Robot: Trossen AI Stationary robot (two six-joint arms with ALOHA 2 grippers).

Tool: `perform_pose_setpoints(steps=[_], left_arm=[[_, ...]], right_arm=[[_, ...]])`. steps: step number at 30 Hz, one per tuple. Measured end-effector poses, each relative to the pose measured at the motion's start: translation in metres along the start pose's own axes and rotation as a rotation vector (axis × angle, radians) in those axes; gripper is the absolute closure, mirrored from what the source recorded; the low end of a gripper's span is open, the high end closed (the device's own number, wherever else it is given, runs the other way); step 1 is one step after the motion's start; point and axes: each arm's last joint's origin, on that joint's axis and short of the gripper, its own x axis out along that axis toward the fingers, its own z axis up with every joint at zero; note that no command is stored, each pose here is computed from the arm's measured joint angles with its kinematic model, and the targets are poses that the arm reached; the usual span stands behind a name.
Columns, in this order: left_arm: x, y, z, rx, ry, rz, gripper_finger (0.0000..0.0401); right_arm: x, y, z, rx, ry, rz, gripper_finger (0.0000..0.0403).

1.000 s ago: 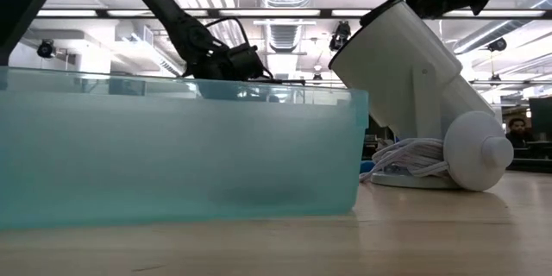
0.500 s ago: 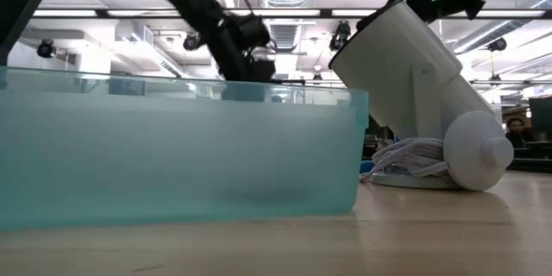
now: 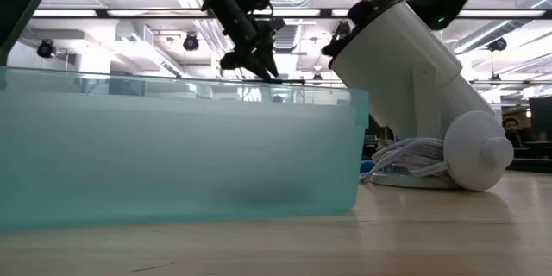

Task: Pick & Place School Supplies
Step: Put the yellow crayon box into the gray bin

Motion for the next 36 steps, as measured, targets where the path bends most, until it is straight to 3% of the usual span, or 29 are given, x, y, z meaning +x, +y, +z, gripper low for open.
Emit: perform_pose_setpoints(steps=[4, 10, 15, 20, 24, 28, 36], left_arm=[[-0.001, 0.007, -0.003, -0.063, 0.062, -0.077, 0.0288], [0.005, 0.023, -0.017, -0.159, 0.161, 0.029, 0.0293], [0.018, 0.035, -0.038, -0.203, 0.255, 0.111, 0.0293], [0.036, 0.046, -0.061, -0.235, 0.319, 0.126, 0.0293], [0.053, 0.054, -0.075, -0.246, 0.313, 0.03, 0.0295], [0.064, 0.059, -0.083, -0.256, 0.28, -0.076, 0.0296], [0.053, 0.063, -0.087, -0.194, 0.214, -0.122, 0.0298]], right_arm=[[0.02, -0.028, -0.012, 0.03, 0.025, 0.018, 0.0346], [0.045, -0.057, -0.029, 0.067, 0.053, 0.035, 0.0346], [0.056, -0.063, -0.038, 0.1, 0.052, 0.086, 0.0346], [0.064, -0.06, -0.042, 0.135, 0.1, 0.019, 0.0346], [0.07, -0.056, -0.039, 0.094, 0.114, -0.024, 0.0346], [0.076, -0.052, -0.032, 0.004, 0.017, 0.084, 0.0346], [0.087, -0.051, -0.04, 0.03, -0.004, 0.126, 0.0346]])
